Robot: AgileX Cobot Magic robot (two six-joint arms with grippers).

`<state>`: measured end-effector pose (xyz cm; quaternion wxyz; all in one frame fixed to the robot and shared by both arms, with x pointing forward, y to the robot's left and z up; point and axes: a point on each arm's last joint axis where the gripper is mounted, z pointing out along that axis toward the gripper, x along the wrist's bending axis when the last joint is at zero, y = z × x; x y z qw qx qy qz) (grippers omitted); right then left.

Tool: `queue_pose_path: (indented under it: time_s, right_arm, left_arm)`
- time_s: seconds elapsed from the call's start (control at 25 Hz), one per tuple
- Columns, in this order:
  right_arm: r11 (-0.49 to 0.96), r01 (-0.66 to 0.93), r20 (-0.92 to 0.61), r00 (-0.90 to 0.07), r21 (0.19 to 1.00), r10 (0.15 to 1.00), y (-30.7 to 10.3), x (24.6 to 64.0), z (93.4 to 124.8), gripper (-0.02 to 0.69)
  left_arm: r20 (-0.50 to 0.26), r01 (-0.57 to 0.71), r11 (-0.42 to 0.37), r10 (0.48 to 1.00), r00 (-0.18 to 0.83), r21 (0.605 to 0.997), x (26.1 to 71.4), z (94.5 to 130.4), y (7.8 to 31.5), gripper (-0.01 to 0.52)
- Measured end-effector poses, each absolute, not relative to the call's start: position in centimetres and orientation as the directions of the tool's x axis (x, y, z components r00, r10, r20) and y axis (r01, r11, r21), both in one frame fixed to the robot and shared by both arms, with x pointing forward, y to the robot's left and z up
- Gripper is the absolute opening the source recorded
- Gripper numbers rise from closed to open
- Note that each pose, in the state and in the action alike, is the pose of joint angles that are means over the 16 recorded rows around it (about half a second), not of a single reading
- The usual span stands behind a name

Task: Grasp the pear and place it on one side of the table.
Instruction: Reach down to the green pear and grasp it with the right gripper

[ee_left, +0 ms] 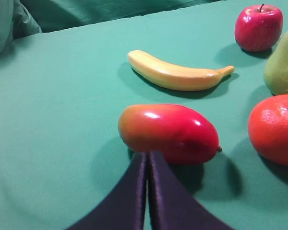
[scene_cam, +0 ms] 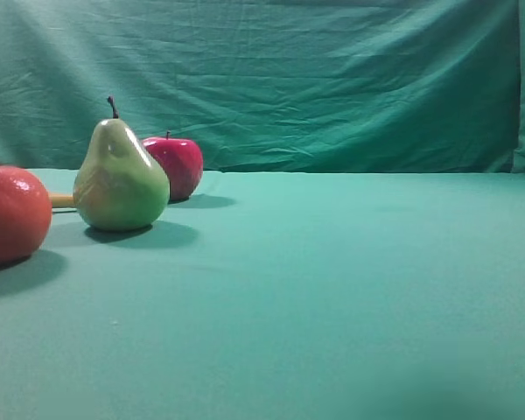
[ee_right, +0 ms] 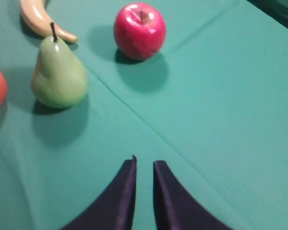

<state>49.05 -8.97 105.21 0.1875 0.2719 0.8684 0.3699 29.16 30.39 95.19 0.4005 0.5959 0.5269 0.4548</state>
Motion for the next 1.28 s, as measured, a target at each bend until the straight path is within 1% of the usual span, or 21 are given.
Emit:
queue_pose_path:
  time_s: [0.2, 0.28, 0.36, 0.48, 0.64, 0.72, 1.0, 1.12, 1.28]
  right_arm:
    - [0.605, 0.298, -0.116, -0.828, 0.738, 0.549, -3.7, 50.8, 103.7, 0.513]
    - [0.609, 0.294, -0.108, -0.838, 0.736, 0.535, -2.0, 51.4, 103.1, 0.573]
    - [0.612, 0.296, -0.098, -0.845, 0.734, 0.526, -0.6, 52.0, 102.4, 0.617]
    - [0.613, 0.307, -0.080, -0.850, 0.728, 0.521, 1.1, 52.8, 101.2, 0.644]
    - [0.611, 0.336, -0.053, -0.847, 0.717, 0.528, 2.5, 53.8, 99.2, 0.645]
    - [0.609, 0.351, -0.042, -0.844, 0.711, 0.535, 2.9, 54.2, 98.2, 0.634]
    - [0.603, 0.393, -0.017, -0.829, 0.695, 0.559, 3.6, 55.2, 95.4, 0.538]
    - [0.592, 0.409, -0.009, -0.818, 0.695, 0.575, 3.2, 55.6, 95.2, 0.497]
    - [0.551, 0.442, 0.009, -0.786, 0.708, 0.619, 1.3, 56.7, 97.0, 0.441]
  left_arm:
    - [0.120, 0.264, -0.124, 0.992, 0.031, 0.957, 29.2, 95.2, 30.4, 0.000]
    - [0.120, 0.264, -0.124, 0.992, 0.031, 0.957, 29.2, 95.2, 30.4, 0.000]
    - [0.120, 0.264, -0.124, 0.992, 0.031, 0.957, 29.2, 95.2, 30.4, 0.000]
    - [0.120, 0.264, -0.124, 0.992, 0.031, 0.957, 29.2, 95.2, 30.4, 0.000]
    - [0.120, 0.264, -0.124, 0.992, 0.031, 0.957, 29.2, 95.2, 30.4, 0.000]
    - [0.120, 0.264, -0.124, 0.992, 0.031, 0.957, 29.2, 95.2, 30.4, 0.000]
    - [0.120, 0.264, -0.124, 0.992, 0.031, 0.957, 29.2, 95.2, 30.4, 0.000]
    - [0.120, 0.264, -0.124, 0.992, 0.031, 0.957, 29.2, 95.2, 30.4, 0.000]
    - [0.120, 0.264, -0.124, 0.992, 0.031, 0.957, 29.2, 95.2, 30.4, 0.000]
